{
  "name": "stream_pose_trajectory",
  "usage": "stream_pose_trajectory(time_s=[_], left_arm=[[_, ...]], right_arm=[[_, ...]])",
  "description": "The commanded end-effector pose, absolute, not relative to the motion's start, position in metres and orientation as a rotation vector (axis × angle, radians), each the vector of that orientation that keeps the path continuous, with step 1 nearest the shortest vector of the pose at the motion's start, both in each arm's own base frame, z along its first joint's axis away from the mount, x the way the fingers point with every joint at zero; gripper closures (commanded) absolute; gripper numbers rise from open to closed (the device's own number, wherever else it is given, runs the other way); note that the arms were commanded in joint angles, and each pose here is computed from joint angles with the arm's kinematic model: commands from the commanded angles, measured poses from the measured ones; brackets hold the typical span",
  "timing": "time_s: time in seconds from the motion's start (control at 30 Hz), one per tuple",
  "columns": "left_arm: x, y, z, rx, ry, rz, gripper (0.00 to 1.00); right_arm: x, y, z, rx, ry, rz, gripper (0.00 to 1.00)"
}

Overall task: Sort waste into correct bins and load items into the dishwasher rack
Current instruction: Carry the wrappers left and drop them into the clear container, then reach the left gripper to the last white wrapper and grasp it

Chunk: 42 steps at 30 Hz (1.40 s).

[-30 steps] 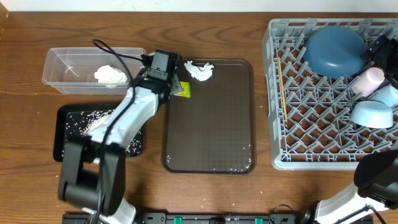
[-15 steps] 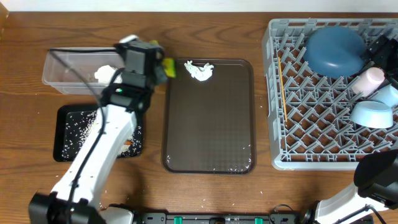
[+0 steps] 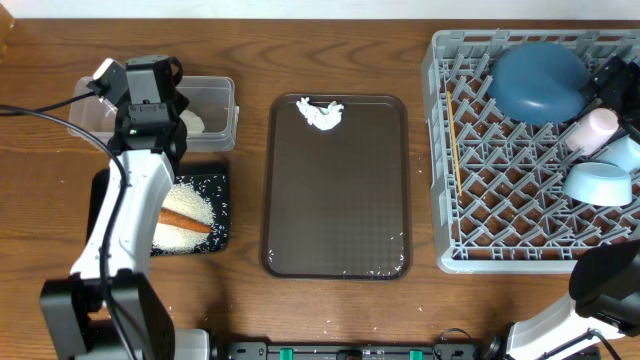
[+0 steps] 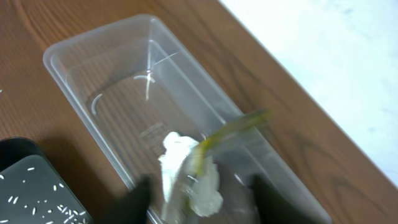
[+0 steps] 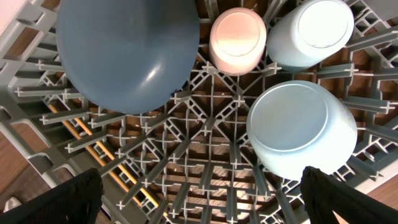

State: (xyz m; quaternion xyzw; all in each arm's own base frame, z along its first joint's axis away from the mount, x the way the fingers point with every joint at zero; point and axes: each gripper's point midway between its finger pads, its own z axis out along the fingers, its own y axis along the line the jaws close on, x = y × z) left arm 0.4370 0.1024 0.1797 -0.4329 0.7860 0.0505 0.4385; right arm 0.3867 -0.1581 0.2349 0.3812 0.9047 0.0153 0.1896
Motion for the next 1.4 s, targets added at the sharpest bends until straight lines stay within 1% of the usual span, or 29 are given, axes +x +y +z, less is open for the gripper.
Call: stream_pose_trajectory(time_s=[0.0,0.07,0.13,0.33,0.43,0.57,0.8,0.87,0.93,1.1,1.23,1.37], left_arm=[[0.437,0.106,0.176,-1.089,1.951,0.135,0.16],[0.440,0.095,0.179,-1.052,1.974,0.081,0.14],[0.445,0.074,0.187,-0.980,2.015,-0.047,0.13],[0.445,-0.032,0.216,-0.679,2.149,-0.650,0.12],[0.443,-0.069,0.218,-0.577,2.185,-0.770,0.12],[0.439,-0.109,0.211,-0.453,2.232,-0.806,0.12],[0.447,-0.170,0.210,-0.048,2.274,-0.745,0.12],[0.458,-0.179,0.206,0.049,2.255,-0.697,0.07],[0.473,-0.176,0.194,0.048,2.240,-0.601,0.07],[0.502,-0.156,0.145,-0.048,2.261,-0.367,0.06],[0.514,-0.161,0.110,-0.027,2.282,-0.347,0.06],[0.517,-0.174,0.083,0.028,2.302,-0.341,0.06]], right_arm=[[0.386,-0.160,0.234,1.093,2.537,0.048,0.01],[0.386,-0.160,0.234,1.093,2.537,0.048,0.01],[0.386,-0.160,0.234,1.093,2.537,0.048,0.01],[0.386,-0.160,0.234,1.093,2.537,0.048,0.01],[0.386,-0.160,0.234,1.093,2.537,0.048,0.01],[0.386,-0.159,0.234,1.092,2.537,0.048,0.01],[0.386,-0.160,0.234,1.093,2.537,0.048,0.01],[0.386,-0.160,0.234,1.093,2.537,0.048,0.01],[0.386,-0.160,0.234,1.093,2.537,0.048,0.01],[0.386,-0.160,0.234,1.093,2.537,0.048,0.01],[0.386,-0.160,0.234,1.093,2.537,0.048,0.01],[0.386,-0.160,0.234,1.093,2.537,0.048,0.01]])
